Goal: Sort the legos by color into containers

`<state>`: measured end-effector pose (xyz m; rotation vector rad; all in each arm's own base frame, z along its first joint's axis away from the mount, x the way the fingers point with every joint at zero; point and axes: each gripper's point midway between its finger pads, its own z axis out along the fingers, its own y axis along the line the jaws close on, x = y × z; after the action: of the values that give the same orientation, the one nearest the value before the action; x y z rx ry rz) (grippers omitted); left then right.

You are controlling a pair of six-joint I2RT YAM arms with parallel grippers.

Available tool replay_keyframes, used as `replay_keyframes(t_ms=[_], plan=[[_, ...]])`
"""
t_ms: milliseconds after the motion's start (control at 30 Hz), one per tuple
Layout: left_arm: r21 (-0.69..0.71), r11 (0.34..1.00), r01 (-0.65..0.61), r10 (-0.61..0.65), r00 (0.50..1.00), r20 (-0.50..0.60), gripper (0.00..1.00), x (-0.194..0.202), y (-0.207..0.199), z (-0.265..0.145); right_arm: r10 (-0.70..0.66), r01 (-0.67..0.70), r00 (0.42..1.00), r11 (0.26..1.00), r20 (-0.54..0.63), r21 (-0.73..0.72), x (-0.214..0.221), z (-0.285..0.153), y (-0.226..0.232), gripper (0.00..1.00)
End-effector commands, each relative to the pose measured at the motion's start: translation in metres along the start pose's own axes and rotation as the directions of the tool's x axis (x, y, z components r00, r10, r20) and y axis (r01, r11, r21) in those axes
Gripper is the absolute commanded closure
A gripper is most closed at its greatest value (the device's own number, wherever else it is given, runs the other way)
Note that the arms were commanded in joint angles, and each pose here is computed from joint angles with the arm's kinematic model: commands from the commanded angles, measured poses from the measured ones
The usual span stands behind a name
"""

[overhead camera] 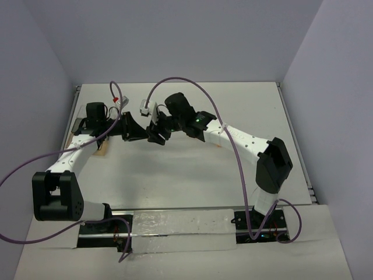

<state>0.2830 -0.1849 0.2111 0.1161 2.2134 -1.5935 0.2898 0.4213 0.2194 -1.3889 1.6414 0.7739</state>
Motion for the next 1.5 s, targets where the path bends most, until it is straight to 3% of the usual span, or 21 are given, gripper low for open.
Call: replay_keyframes(t_ms=[0, 200, 333, 467, 633, 900, 1233, 1467], plan=[[-0.041, 0.998, -0.055, 0.056, 0.997, 0.045, 1.0, -0.016, 0.001, -0.018, -0.065, 0.057, 0.993, 0.995, 0.094, 0.085, -0.039, -0.014, -0.014, 0.23], [-0.288, 0.95, -0.118, 0.174, 0.968, 0.179, 1.0, -0.074, 0.034, -0.066, -0.058, 0.051, 0.996, 0.992, 0.061, 0.116, -0.024, -0.019, -0.019, 0.15], [-0.569, 0.805, -0.166, 0.305, 0.939, 0.157, 1.0, -0.107, 0.074, -0.102, -0.025, 0.021, 0.999, 0.991, 0.026, 0.135, -0.003, -0.024, -0.025, 0.11], [-0.788, 0.608, -0.098, 0.349, 0.924, 0.154, 1.0, -0.134, 0.125, -0.149, 0.03, -0.029, 1.0, 0.984, -0.005, 0.174, 0.021, -0.034, -0.041, 0.03], [-0.89, 0.454, -0.051, 0.362, 0.923, 0.132, 1.0, -0.145, 0.165, -0.175, 0.09, -0.085, 0.996, 0.971, -0.01, 0.223, 0.04, -0.046, -0.06, 0.02], [-0.919, 0.394, -0.021, 0.337, 0.934, 0.123, 1.0, -0.152, 0.204, -0.178, 0.166, -0.155, 0.986, 0.947, -0.013, 0.28, 0.068, -0.064, -0.085, 0.01], [-0.929, 0.37, -0.004, 0.307, 0.944, 0.119, 0.85, -0.155, 0.233, -0.176, 0.203, -0.187, 0.979, 0.929, -0.018, 0.319, 0.087, -0.078, -0.1, 0.0], [-0.925, 0.379, 0.004, 0.307, 0.943, 0.13, 0.52, -0.161, 0.236, -0.173, 0.217, -0.195, 0.976, 0.917, -0.025, 0.349, 0.091, -0.082, -0.107, 0.0]])
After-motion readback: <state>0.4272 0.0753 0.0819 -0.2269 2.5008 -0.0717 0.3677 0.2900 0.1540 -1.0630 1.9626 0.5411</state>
